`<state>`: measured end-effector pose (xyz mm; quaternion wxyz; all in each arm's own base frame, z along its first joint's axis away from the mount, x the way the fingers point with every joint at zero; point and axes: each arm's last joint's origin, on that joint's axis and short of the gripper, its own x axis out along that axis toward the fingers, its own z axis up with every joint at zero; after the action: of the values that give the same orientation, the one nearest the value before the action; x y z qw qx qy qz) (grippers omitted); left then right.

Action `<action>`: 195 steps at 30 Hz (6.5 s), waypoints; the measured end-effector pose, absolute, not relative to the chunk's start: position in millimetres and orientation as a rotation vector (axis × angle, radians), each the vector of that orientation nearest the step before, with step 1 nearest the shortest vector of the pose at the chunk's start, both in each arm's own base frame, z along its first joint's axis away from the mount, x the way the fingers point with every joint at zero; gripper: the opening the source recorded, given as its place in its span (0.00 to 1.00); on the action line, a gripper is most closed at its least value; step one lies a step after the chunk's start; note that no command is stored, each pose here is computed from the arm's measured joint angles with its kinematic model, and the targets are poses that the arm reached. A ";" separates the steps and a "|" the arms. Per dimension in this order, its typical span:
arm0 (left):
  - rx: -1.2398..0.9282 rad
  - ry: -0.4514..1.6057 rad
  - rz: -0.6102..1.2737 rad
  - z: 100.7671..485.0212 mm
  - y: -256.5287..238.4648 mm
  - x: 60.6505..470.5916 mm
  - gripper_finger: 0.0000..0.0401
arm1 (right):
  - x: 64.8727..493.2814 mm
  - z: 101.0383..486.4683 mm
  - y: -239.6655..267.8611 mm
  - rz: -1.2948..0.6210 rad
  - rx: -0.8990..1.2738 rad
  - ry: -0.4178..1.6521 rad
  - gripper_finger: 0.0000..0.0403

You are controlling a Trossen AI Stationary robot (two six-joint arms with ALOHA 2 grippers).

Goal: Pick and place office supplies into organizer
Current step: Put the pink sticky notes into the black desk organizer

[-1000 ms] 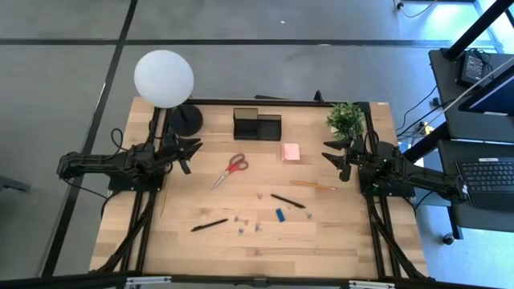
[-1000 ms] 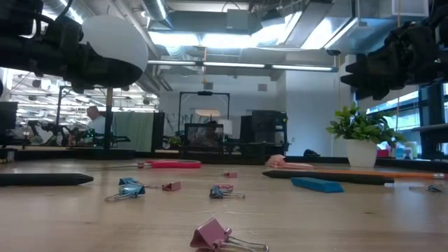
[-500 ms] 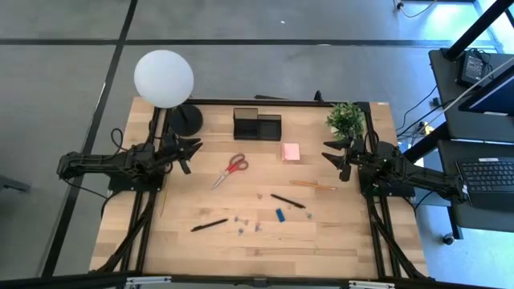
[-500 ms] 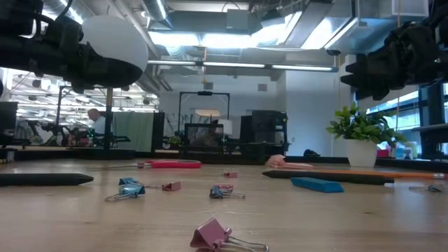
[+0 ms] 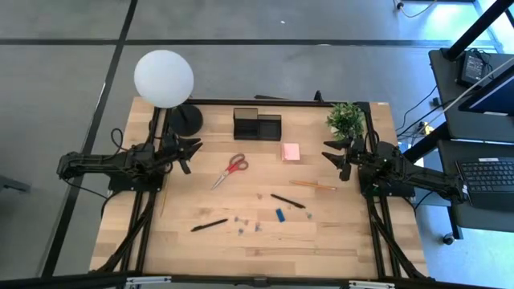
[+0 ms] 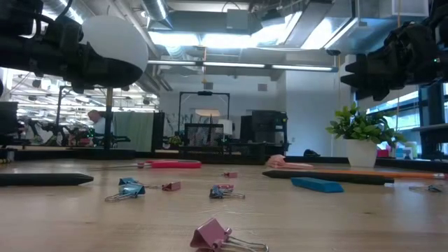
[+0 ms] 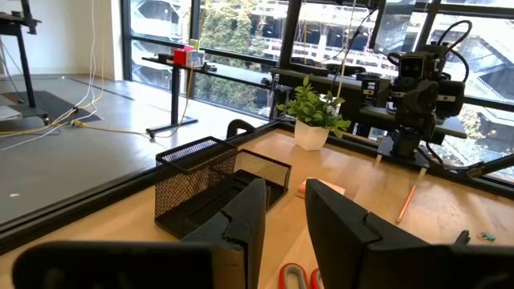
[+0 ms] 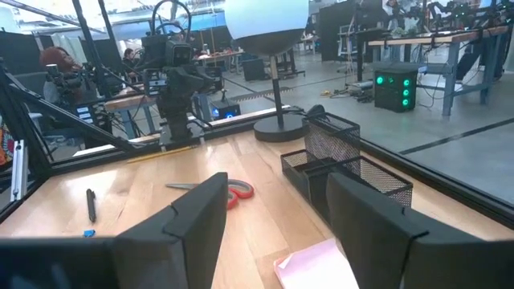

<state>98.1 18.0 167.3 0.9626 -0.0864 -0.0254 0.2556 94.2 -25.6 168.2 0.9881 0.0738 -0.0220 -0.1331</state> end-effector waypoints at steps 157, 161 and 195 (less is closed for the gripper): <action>-0.071 -0.054 0.529 170.3 18.3 97.9 0.21 | 394.2 318.7 -82.1 -0.178 -0.413 1.223 0.00; -0.071 -0.055 0.529 170.3 18.3 97.9 0.21 | 391.3 303.0 -97.1 -0.141 -0.403 1.253 0.00; -0.071 -0.054 0.529 170.2 18.3 97.9 0.21 | 379.1 263.5 -134.7 -0.038 -0.551 1.236 0.00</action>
<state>97.9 18.3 170.2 0.9643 -0.0352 -0.0268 0.2613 379.1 -134.7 263.5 0.7795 -0.2548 0.5720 -0.0175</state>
